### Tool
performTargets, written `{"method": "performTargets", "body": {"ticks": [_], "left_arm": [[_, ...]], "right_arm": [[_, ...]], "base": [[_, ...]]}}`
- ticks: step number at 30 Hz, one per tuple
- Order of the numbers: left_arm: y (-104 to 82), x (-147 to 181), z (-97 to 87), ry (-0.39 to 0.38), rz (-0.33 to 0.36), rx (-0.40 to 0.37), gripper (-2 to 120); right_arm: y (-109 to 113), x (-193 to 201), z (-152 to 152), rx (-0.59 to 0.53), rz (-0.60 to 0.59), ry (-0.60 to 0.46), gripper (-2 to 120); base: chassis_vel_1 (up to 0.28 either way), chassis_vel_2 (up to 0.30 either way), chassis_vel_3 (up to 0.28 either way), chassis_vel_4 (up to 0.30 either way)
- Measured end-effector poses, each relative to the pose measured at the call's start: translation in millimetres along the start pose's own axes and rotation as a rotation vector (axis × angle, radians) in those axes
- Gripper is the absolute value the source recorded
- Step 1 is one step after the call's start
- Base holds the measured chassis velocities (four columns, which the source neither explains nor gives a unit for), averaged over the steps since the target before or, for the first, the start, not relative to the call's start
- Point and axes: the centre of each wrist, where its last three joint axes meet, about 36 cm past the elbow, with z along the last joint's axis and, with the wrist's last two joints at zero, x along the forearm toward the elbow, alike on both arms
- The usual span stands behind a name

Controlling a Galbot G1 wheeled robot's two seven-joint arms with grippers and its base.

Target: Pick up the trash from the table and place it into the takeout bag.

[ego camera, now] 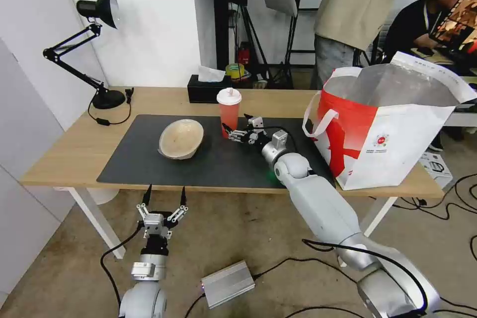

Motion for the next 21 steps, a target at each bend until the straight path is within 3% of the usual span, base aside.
{"method": "performTargets", "body": {"ticks": [21], "left_arm": [[-6.6,-1.1,1.4,0.001,0.008,0.008,100]], "right_arm": [[-11.2,-12.7,14.8,0.001,0.039,0.011,100]], "base": [[0.000,0.000,0.000,0.000]]}}
